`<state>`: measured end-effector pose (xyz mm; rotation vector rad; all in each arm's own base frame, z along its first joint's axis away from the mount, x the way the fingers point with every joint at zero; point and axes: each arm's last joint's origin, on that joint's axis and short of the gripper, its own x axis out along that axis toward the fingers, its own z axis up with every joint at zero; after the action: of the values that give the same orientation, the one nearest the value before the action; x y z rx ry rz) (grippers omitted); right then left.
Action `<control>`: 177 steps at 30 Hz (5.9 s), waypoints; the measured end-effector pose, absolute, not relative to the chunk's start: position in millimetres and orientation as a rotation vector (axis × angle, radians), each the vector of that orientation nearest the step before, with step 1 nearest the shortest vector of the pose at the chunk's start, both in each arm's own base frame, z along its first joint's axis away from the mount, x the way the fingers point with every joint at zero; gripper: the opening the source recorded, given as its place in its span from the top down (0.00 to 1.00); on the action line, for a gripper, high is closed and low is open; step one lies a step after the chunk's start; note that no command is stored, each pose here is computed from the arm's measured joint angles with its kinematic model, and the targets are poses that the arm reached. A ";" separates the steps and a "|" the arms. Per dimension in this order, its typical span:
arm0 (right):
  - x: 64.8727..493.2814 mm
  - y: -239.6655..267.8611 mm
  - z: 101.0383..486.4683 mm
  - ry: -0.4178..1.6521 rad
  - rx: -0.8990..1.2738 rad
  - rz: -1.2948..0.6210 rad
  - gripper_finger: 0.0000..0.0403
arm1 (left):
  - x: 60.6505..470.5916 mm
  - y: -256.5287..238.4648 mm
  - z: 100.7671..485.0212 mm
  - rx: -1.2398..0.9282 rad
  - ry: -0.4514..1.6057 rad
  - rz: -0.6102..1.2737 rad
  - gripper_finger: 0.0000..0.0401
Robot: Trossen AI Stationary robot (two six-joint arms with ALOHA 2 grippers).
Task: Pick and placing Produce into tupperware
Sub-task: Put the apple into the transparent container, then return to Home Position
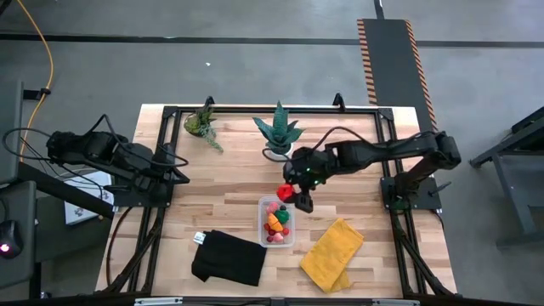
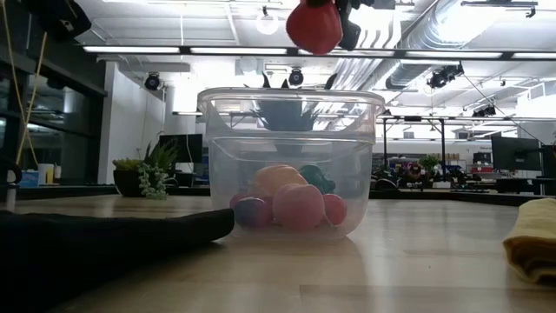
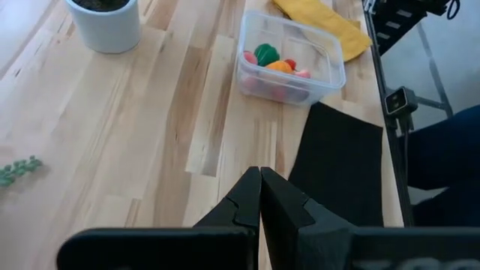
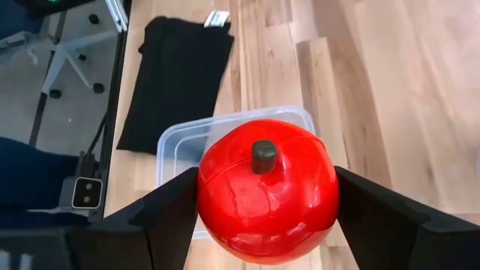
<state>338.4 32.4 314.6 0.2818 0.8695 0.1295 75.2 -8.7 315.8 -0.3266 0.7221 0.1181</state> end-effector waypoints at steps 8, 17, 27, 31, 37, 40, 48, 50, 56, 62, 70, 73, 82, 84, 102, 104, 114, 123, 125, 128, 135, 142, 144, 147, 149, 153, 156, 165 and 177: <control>351.1 46.6 294.4 0.926 0.298 0.147 0.32 | 72.6 -8.3 313.1 -0.316 0.759 0.124 1.00; 365.7 62.2 271.7 0.970 0.327 0.188 0.32 | 69.4 -8.2 310.0 -0.313 0.806 0.123 1.00; 377.8 72.2 259.3 0.950 0.344 0.227 0.32 | 66.4 -7.9 307.2 -0.308 0.850 0.126 1.00; 378.3 72.3 258.0 0.954 0.353 0.222 0.32 | 66.0 -8.3 306.9 -0.314 0.858 0.114 1.00; 380.1 72.6 254.1 0.963 0.346 0.222 0.32 | 64.1 -8.1 305.3 -0.312 0.884 0.115 1.00; 382.2 72.8 251.1 0.961 0.338 0.225 0.32 | 64.1 -8.1 305.3 -0.311 0.884 0.115 1.00; 388.8 73.3 238.2 0.979 0.328 0.241 0.32 | 62.3 -7.8 305.2 -0.311 0.884 0.115 1.00; 389.6 73.8 233.4 0.999 0.325 0.248 0.32 | 61.3 -7.7 304.8 -0.309 0.890 0.116 1.00; 393.3 74.3 226.3 1.007 0.323 0.254 0.32 | 57.4 -7.1 304.9 -0.312 0.880 0.114 1.00; 393.6 72.7 225.7 1.005 0.308 0.254 0.32 | 54.4 -6.6 305.5 -0.315 0.865 0.111 1.00; 397.6 73.2 215.5 1.025 0.307 0.248 0.32 | 51.9 -6.2 303.4 -0.308 0.898 0.118 1.00; 399.1 73.4 211.8 1.030 0.308 0.247 0.32 | 51.0 -6.0 303.4 -0.309 0.896 0.118 1.00; 400.0 73.6 204.0 1.059 0.306 0.242 0.32 | 47.7 -5.5 303.9 -0.311 0.882 0.115 1.00; 400.5 73.6 204.2 1.052 0.293 0.244 0.32 | 47.7 -5.5 303.9 -0.311 0.882 0.115 1.00; 400.4 73.1 204.0 1.050 0.269 0.244 0.32 | 47.8 -5.5 304.0 -0.312 0.881 0.115 1.00; 400.3 73.2 204.1 1.050 0.271 0.245 0.32 | 47.8 -5.5 304.0 -0.312 0.881 0.115 1.00; 400.8 70.6 204.1 1.052 0.293 0.235 0.22 | 47.8 -5.5 304.0 -0.312 0.881 0.115 1.00; 401.0 70.0 204.1 1.050 0.288 0.227 0.20 | 47.7 -5.5 303.9 -0.312 0.881 0.115 1.00; 401.3 68.2 204.1 1.049 0.291 0.222 0.20 | 47.7 -5.5 303.9 -0.312 0.881 0.115 1.00; 401.7 65.2 204.6 1.045 0.284 0.222 0.20 | 47.7 -5.5 303.9 -0.311 0.881 0.114 1.00; 407.7 57.1 220.9 1.019 0.265 0.223 0.20 | 47.8 -5.5 304.0 -0.303 0.881 0.110 1.00; 410.6 53.5 240.6 1.022 0.239 0.211 0.20 | 47.8 -5.3 304.0 -0.284 0.880 0.109 1.00; 410.2 51.9 244.0 1.033 0.239 0.203 0.20 | 47.7 -5.2 303.9 -0.278 0.881 0.109 1.00; 408.9 49.7 245.7 1.055 0.240 0.193 0.20 | 47.4 -5.2 304.0 -0.258 0.881 0.098 1.00; 408.5 48.7 245.9 1.061 0.241 0.188 0.20 | 47.4 -5.2 304.0 -0.246 0.881 0.092 1.00; 407.8 48.1 245.8 1.071 0.242 0.185 0.20 | 47.3 -5.2 304.1 -0.229 0.880 0.084 1.00; 408.4 46.5 246.0 1.065 0.243 0.183 0.20 | 48.1 -5.3 304.8 -0.219 0.868 0.076 1.00; 412.2 35.3 258.8 1.040 0.256 0.176 0.20 | 53.3 -5.8 310.9 -0.220 0.772 0.066 1.00; 410.3 17.2 346.8 0.926 0.027 0.077 0.36 | 44.6 -2.2 351.2 -0.030 0.274 0.022 1.00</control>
<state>410.3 17.2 346.8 0.0270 0.9259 0.0769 44.6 -2.2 351.2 -0.0301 0.2738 0.0220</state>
